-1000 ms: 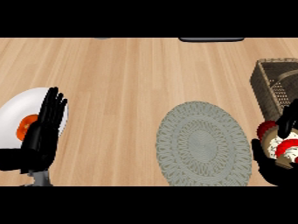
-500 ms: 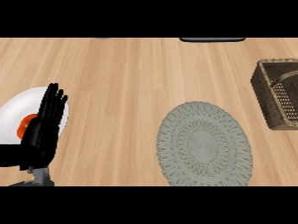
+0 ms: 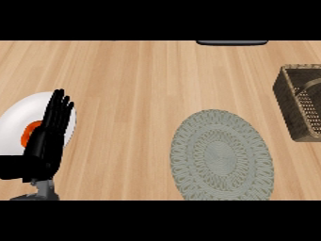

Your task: Pick the cupcake from the placemat and place it in the basket

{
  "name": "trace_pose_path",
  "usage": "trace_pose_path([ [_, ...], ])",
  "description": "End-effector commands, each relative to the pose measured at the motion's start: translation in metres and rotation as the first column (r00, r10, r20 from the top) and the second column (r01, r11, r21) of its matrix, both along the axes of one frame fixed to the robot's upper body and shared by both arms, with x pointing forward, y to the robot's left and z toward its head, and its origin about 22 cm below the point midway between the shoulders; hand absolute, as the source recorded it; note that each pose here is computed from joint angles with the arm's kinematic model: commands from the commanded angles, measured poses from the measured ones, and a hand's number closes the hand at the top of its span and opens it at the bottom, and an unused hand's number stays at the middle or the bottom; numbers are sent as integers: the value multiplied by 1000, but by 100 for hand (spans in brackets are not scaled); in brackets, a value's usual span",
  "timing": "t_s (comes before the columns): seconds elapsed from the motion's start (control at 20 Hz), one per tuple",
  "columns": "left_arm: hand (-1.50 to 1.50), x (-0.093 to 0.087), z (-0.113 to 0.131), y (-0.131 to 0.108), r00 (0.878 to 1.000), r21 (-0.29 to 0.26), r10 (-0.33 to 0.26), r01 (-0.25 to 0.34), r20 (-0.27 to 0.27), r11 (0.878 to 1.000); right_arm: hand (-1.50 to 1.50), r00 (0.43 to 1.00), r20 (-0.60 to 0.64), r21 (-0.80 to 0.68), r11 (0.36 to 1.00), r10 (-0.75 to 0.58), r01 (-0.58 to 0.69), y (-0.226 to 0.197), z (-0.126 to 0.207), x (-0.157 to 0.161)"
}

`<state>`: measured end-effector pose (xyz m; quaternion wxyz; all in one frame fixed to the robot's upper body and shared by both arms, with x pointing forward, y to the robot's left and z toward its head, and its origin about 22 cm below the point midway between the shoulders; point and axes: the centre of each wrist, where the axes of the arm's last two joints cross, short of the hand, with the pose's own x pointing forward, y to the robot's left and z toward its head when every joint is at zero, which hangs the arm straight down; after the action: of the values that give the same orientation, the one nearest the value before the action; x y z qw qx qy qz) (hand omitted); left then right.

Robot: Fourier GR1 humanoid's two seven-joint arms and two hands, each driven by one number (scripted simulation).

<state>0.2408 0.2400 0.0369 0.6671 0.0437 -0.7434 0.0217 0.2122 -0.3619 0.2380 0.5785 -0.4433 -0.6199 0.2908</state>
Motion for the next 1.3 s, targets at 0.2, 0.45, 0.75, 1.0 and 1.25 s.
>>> trace_pose_path([
  [0.2,0,0,-6,2,1000,4,7,-7,7,1000,150,1000,-9,46,999,-6,6,-32,-15,24],
  [0.45,0,-4,-2,-11,1000,-18,-15,14,-17,1000,150,1000,-3,70,997,-23,23,-54,-49,39],
  [0.75,0,-1,0,-2,1000,-15,-5,5,-1,1000,150,994,-25,98,989,-108,110,-71,-60,25],
  [1.0,0,9,-10,-9,1000,-1,-14,14,-7,1000,-150,994,-90,67,996,-56,62,-82,-84,50],
  [1.25,0,-10,-1,-4,1000,-6,-14,14,-10,1000,-150,999,-16,145,988,-50,52,-71,-70,63],
])
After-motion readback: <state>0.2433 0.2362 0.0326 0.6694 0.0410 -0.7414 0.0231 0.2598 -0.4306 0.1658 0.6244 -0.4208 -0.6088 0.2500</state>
